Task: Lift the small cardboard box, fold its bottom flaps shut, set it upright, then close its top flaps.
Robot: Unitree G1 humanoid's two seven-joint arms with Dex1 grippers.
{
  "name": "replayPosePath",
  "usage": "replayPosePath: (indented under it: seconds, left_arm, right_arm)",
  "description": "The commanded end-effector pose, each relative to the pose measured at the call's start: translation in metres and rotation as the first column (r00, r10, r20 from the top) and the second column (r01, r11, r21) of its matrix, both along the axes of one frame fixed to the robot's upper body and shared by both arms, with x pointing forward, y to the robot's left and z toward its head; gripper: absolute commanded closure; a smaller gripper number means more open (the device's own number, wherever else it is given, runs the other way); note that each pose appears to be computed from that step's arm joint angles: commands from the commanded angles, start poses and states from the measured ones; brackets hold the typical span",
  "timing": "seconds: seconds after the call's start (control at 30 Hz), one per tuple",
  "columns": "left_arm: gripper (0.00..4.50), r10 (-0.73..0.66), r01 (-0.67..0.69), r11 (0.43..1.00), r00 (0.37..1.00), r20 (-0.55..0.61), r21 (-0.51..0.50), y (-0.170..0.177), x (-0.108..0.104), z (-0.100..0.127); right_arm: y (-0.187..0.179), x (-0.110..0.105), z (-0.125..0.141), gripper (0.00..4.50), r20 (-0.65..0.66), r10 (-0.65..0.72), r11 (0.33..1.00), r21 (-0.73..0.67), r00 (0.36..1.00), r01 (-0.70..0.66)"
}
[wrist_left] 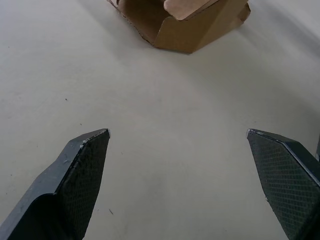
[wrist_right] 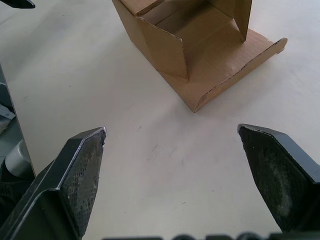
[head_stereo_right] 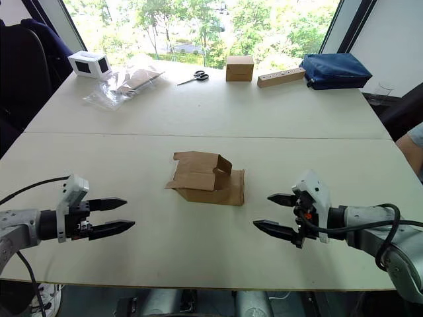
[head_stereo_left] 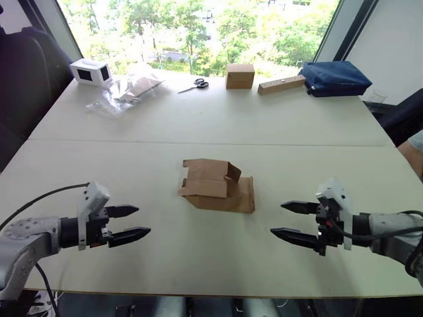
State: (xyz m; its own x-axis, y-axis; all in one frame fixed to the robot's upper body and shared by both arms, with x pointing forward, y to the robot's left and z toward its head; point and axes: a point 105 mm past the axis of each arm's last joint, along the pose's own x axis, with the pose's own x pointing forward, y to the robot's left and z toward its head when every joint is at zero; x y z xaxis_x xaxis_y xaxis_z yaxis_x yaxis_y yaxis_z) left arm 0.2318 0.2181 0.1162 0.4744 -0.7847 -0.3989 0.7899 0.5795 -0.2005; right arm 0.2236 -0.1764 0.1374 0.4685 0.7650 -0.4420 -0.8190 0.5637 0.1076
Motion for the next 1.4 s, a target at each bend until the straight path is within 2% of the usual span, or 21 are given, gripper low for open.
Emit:
replayPosePath:
  seconds: [0.03,0.17,0.27,0.4,0.53,0.63,0.73,0.83,0.93,1.03,1.2,1.33,1.4]
  left_arm:
    - [0.0,-0.01,0.01,1.0,0.999,0.038,-0.004,-0.001,0.001,0.01]
    - [0.0,0.003,-0.004,1.0,0.999,0.054,0.009,0.001,0.004,0.012]
    - [0.0,0.03,-0.038,0.997,0.994,0.107,0.071,0.005,0.012,0.01]
    - [0.0,0.042,-0.05,0.997,0.993,0.114,0.063,0.007,0.015,0.011]
    - [0.0,0.038,-0.039,0.999,0.995,0.095,0.011,0.006,0.015,0.017]
    - [0.0,0.082,-0.09,0.994,0.99,0.118,0.058,0.011,0.021,0.018]
    - [0.0,0.083,-0.087,0.996,0.991,0.103,0.032,0.01,0.026,0.034]
    - [0.0,0.044,-0.045,0.999,0.998,0.039,0.021,0.006,0.032,0.048]
    - [0.0,0.007,-0.009,1.0,0.998,-0.066,-0.022,-0.003,0.04,0.061]
    - [0.0,-0.044,0.03,0.996,0.986,-0.163,-0.088,-0.017,0.048,0.072]
    - [0.0,-0.082,0.05,0.991,0.958,-0.274,-0.121,-0.031,0.062,0.067]
    - [0.0,-0.197,0.108,0.971,0.866,-0.46,-0.212,-0.061,0.071,0.053]
    - [0.0,-0.198,0.074,0.962,0.853,-0.484,-0.263,-0.071,0.088,0.05]
  right_arm:
    - [0.001,0.001,0.007,0.05,0.039,0.013,1.0,-0.002,0.999,-0.013]
    - [0.003,-0.005,0.006,0.05,-0.02,0.047,0.999,0.026,0.999,-0.046]
    - [0.002,-0.002,0.007,0.05,-0.005,0.038,0.999,0.012,0.999,-0.038]
    - [0.002,0.004,0.01,0.05,0.027,0.026,1.0,0.006,0.999,-0.026]
    - [0.005,0.002,0.011,0.05,0.01,0.056,0.998,0.041,0.998,-0.056]
    - [0.001,0.005,0.011,0.05,0.029,0.041,0.999,0.005,0.999,-0.041]
    - [0.0,0.003,0.017,0.05,0.026,0.051,0.999,0.003,0.998,-0.051]
    - [0.0,0.006,0.024,0.05,0.042,0.03,1.0,0.005,0.999,-0.031]
    - [0.005,0.014,0.036,0.05,0.132,0.006,1.0,0.014,0.991,-0.008]
    - [0.012,0.009,0.04,0.05,0.124,0.049,0.999,-0.011,0.991,-0.048]
    - [0.017,0.005,0.044,0.05,0.17,0.104,0.99,-0.109,0.98,-0.086]
    - [0.027,0.002,0.057,0.05,0.257,0.126,0.983,-0.165,0.958,-0.085]
    - [0.034,-0.002,0.059,0.05,0.277,0.137,0.98,-0.179,0.951,-0.089]
